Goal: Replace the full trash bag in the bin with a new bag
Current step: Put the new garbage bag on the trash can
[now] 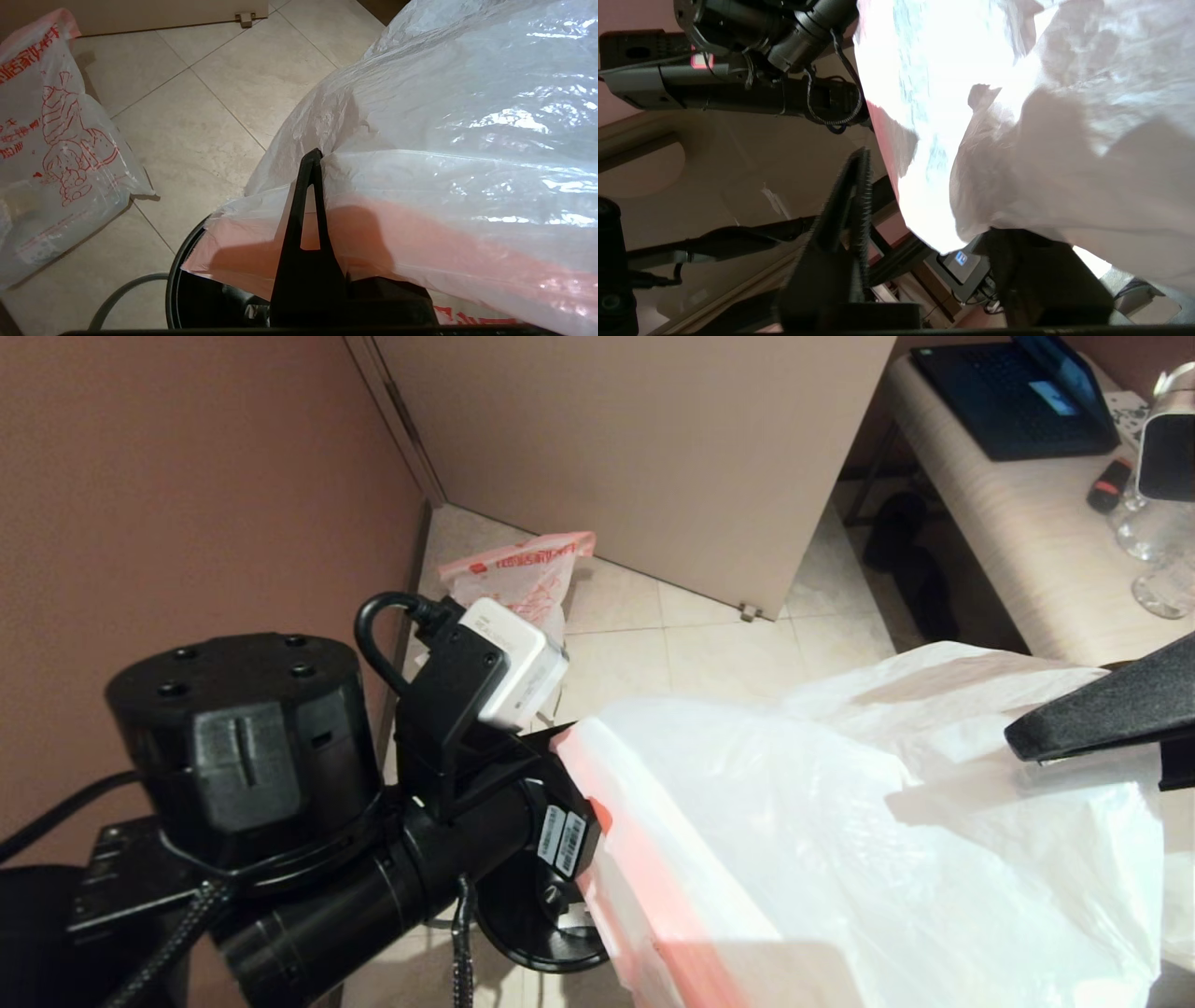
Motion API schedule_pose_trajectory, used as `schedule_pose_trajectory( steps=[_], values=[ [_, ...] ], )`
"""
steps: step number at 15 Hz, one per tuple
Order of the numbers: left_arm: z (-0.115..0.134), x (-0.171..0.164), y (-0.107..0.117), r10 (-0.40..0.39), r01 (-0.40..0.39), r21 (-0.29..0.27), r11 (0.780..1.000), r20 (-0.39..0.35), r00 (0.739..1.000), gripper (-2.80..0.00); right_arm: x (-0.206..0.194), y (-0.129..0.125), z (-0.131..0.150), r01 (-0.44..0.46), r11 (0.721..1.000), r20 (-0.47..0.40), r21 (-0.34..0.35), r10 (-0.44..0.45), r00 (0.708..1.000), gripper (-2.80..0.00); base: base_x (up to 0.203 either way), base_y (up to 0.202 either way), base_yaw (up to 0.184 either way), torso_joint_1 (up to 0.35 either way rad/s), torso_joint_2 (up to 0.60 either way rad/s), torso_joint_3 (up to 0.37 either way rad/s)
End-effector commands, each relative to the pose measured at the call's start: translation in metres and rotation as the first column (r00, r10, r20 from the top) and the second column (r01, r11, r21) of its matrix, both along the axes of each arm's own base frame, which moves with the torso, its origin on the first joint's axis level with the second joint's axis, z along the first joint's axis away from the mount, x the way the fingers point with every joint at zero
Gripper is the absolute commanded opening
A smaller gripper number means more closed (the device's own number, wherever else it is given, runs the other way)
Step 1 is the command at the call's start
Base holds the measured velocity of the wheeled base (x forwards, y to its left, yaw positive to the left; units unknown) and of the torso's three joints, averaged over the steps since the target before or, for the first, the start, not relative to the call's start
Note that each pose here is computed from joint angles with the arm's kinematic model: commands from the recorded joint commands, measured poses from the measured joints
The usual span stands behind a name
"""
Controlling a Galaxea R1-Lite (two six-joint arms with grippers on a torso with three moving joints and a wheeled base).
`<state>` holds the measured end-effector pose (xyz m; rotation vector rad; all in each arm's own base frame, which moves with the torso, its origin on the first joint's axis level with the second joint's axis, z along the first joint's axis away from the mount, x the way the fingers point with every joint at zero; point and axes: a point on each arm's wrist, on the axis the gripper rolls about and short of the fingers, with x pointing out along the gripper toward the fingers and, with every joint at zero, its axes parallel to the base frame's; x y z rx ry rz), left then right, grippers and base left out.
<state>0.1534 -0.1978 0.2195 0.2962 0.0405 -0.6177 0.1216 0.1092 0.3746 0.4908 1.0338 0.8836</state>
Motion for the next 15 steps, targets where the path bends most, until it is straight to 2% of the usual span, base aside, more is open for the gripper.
schedule_pose_trajectory(
  steps=[1,3,6,8,11,12,13,15],
  values=[
    [0.009,-0.006,0.009,0.008,-0.008,-0.045,0.999,-0.010,1.000,-2.80,-0.004,-0.002,-0.003,0.011,0.999,-0.026,-0.035,-0.012,1.000,0.00,0.000,0.000,0.000,0.000,0.00,0.000],
    [0.021,-0.013,0.018,0.015,-0.019,-0.090,0.996,-0.052,0.999,-2.80,-0.003,-0.005,-0.005,0.092,0.991,0.000,-0.092,-0.092,0.996,0.00,0.000,0.000,0.000,0.000,0.00,0.000],
    [0.045,-0.024,0.031,0.025,-0.051,-0.129,0.990,-0.198,0.980,-2.80,0.000,-0.007,-0.010,0.161,0.976,0.021,-0.147,-0.159,0.987,0.00,0.000,0.000,0.000,0.000,0.00,0.000],
    [0.058,-0.032,0.041,0.046,-0.096,-0.145,0.985,-0.313,0.949,-2.80,0.003,-0.008,-0.015,0.220,0.955,0.047,-0.197,-0.215,0.976,0.00,0.000,0.000,0.000,0.000,0.00,0.000],
    [0.081,-0.042,0.055,0.062,-0.155,-0.184,0.971,-0.431,0.900,-2.80,0.007,-0.012,-0.015,0.263,0.944,0.069,-0.200,-0.254,0.965,0.00,0.000,0.000,0.000,0.000,0.00,0.000],
    [0.088,-0.047,0.059,0.065,-0.169,-0.175,0.970,-0.483,0.873,-2.80,0.010,-0.015,-0.015,0.284,0.937,0.077,-0.203,-0.273,0.959,-1.97,0.000,0.000,0.000,0.000,0.00,0.000],
    [0.095,-0.051,0.063,0.055,-0.176,-0.175,0.969,-0.541,0.839,-2.80,0.014,-0.019,-0.015,0.315,0.927,0.084,-0.205,-0.303,0.949,-2.80,0.000,0.000,0.000,0.000,0.00,0.000],
    [0.105,-0.059,0.070,0.003,-0.155,-0.181,0.971,-0.640,0.769,-2.80,0.030,-0.026,-0.012,0.393,0.905,0.128,-0.159,-0.376,0.918,-2.80,0.000,0.000,0.000,0.000,0.00,0.000]
  ],
)
